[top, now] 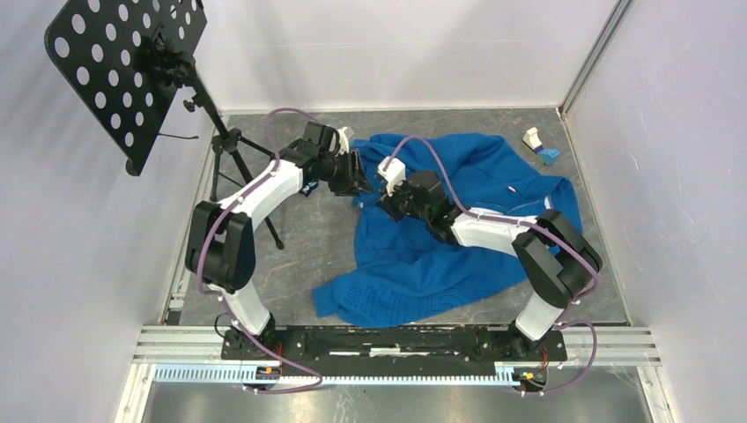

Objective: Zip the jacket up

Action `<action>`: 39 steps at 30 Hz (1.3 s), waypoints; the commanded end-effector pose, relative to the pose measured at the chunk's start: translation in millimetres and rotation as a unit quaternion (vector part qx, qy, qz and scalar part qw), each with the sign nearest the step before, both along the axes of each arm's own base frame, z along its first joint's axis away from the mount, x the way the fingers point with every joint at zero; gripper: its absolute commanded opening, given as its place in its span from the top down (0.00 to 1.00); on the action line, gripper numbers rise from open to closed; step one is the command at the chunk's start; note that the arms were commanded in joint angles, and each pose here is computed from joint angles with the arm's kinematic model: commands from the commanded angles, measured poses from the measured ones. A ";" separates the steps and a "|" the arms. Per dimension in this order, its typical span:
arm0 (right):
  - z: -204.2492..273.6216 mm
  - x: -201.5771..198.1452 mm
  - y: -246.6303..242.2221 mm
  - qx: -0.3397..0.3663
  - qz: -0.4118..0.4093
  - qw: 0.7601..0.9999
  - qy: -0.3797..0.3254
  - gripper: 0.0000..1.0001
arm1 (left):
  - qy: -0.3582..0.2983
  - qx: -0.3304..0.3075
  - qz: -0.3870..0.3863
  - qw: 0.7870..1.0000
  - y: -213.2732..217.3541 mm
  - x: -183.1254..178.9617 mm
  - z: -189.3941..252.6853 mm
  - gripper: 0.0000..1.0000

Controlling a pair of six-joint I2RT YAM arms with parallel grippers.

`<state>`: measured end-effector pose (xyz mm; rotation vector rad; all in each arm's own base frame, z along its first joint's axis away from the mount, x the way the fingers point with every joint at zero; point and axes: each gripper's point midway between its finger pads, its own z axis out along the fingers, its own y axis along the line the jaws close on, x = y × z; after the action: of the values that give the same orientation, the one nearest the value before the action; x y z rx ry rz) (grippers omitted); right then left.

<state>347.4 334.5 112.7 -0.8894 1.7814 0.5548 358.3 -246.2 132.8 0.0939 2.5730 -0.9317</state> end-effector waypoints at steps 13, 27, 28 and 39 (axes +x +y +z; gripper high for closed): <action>28.6 -70.1 8.2 0.188 0.179 0.956 0.135 0.96 | -0.159 -0.096 0.095 0.978 47.6 -69.0 83.3 0.16; -11.4 -101.2 2.4 0.199 0.173 0.945 0.193 1.00 | -0.149 -0.273 0.080 0.947 21.2 -113.8 78.0 0.08; -15.1 -103.5 2.8 0.193 0.175 0.945 0.195 1.00 | -0.133 -0.264 0.071 0.953 16.5 -112.6 73.3 0.11; -40.4 -103.4 2.6 0.123 0.163 0.961 0.185 1.00 | -0.117 -0.148 0.064 0.980 -11.4 -106.4 46.5 0.36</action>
<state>238.2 333.9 69.5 -0.9196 1.8729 1.2357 244.0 -259.1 177.6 -0.0851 2.1637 -1.3188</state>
